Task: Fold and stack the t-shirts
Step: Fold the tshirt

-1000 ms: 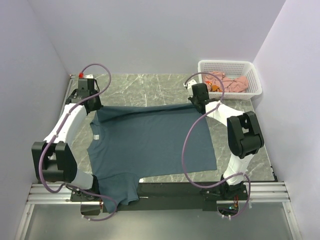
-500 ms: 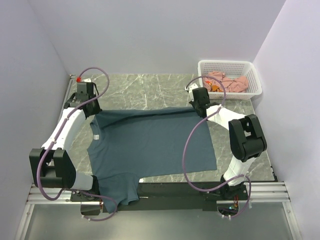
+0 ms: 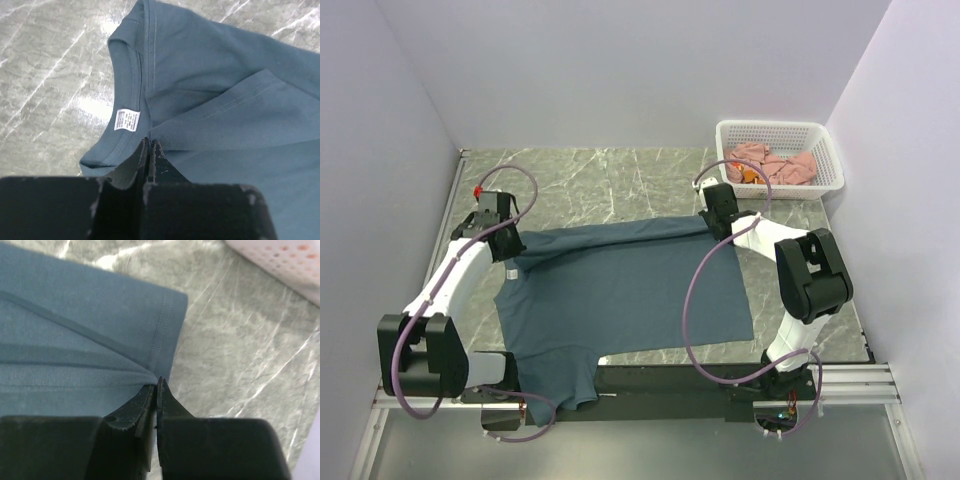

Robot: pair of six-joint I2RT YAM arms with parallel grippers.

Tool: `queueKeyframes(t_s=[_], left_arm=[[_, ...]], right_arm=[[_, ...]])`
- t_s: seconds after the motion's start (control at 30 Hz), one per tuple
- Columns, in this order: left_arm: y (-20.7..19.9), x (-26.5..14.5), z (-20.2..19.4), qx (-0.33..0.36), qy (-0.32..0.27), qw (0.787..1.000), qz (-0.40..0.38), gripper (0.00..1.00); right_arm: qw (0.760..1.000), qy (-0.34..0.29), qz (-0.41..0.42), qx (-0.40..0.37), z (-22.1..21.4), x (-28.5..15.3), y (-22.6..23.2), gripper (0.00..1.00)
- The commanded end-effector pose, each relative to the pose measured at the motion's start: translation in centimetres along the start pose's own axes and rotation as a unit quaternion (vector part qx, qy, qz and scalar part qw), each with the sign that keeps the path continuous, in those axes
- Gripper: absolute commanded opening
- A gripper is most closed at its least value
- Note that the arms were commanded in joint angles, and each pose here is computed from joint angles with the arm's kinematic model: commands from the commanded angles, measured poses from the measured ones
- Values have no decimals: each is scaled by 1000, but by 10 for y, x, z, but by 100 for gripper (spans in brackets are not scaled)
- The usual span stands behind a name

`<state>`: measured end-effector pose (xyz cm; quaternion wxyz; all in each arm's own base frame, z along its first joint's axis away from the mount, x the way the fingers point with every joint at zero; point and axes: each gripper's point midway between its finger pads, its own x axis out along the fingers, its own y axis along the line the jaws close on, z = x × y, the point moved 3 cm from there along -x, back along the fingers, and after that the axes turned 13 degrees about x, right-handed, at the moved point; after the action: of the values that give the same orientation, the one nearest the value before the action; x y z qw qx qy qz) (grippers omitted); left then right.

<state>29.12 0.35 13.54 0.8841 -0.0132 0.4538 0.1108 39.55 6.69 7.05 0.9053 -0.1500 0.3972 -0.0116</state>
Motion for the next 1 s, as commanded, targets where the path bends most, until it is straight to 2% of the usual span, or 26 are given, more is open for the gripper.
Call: queueKeyframes(t_s=[0.0, 0.03, 0.1, 0.13, 0.2, 0.23, 0.37, 0.53, 0.77, 0.97], left_arm=[[-1, -10, 6, -24, -29, 999, -9, 1], [-1, -9, 2, -25, -27, 999, -11, 1], [-3, -9, -1, -30, -23, 999, -19, 1], [-4, -9, -5, -31, -19, 999, -23, 1], [-8, -9, -9, -37, -16, 999, -35, 2], [-9, -10, -11, -39, -18, 998, -39, 2], [-14, -17, -12, -48, -25, 997, -58, 3], [-23, -35, -5, -65, -41, 993, -95, 9], [-23, -69, 0, -96, -79, 985, -122, 13], [-23, -88, -7, -113, -82, 980, -139, 25]], right_arm=[[1000, 10, -4, 14, -8, -2, 3, 8], [1000, 13, -5, 15, -10, -2, 3, 13], [1000, 15, -4, 21, -12, -3, 4, 19], [1000, 18, -5, 23, -14, -4, 3, 28], [999, 17, -1, 28, -14, -6, 4, 35], [999, 18, -1, 29, -15, -7, 4, 42], [999, 21, 3, 50, -17, -14, 4, 45], [994, -19, 20, 104, -4, -42, 1, 54], [971, -82, 44, 221, 0, -88, -6, 57], [951, -128, 97, 264, 7, -126, -5, 59]])
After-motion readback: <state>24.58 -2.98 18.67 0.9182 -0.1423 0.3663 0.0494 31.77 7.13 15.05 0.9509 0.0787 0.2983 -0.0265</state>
